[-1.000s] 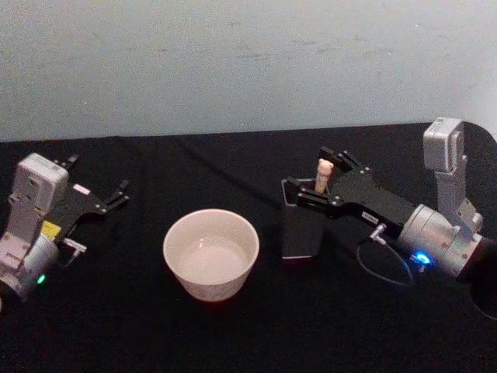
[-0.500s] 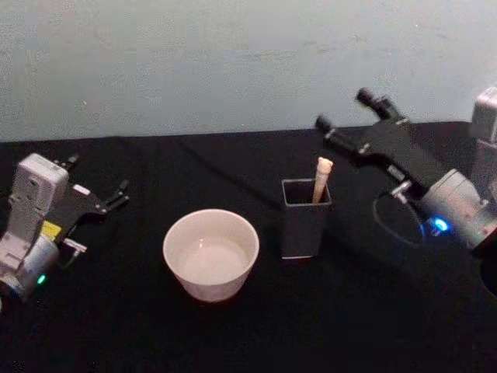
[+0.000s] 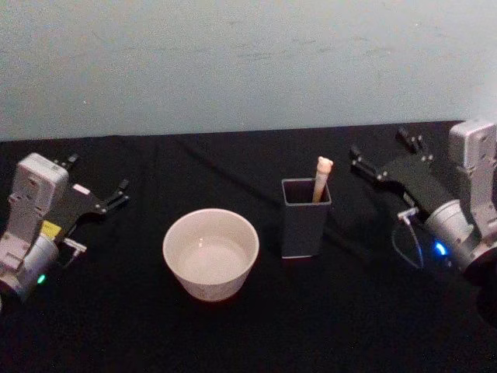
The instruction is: Pick up the stirring spoon with one hand, stir inside the cup, then place it back in its original position.
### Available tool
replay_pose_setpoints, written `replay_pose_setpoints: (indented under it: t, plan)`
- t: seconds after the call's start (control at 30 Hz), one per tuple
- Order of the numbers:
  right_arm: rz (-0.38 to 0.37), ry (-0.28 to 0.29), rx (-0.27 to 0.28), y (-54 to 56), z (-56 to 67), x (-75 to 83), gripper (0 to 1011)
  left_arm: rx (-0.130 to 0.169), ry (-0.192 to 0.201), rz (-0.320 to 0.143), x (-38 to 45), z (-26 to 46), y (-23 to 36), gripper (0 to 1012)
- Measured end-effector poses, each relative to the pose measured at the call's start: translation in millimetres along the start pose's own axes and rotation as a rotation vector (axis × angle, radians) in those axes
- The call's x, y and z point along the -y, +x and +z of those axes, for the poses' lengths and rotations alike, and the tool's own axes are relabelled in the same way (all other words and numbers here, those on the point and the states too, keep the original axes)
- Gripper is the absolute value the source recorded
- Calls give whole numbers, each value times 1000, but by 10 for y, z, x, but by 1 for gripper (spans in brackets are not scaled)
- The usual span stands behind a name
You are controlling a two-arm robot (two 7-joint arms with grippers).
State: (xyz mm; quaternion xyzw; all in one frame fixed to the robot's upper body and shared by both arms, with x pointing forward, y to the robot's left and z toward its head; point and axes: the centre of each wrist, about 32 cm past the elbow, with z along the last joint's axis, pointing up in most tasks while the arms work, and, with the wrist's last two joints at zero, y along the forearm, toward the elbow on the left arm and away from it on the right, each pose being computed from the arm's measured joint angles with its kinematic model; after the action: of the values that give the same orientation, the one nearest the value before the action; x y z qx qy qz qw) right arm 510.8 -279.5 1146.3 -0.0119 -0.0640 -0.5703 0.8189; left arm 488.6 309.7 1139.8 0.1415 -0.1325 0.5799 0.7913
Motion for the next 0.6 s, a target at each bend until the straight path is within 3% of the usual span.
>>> replay_pose_setpoints:
  t: [0.23, 0.6]
  plan:
    - [25, -92, -1, -59, -178, 11, 1000, 0, 0, 0, 0, 0, 0, 1001]
    - [26, -93, 0, -58, -176, 9, 1000, 0, 0, 0, 0, 0, -1, 1001]
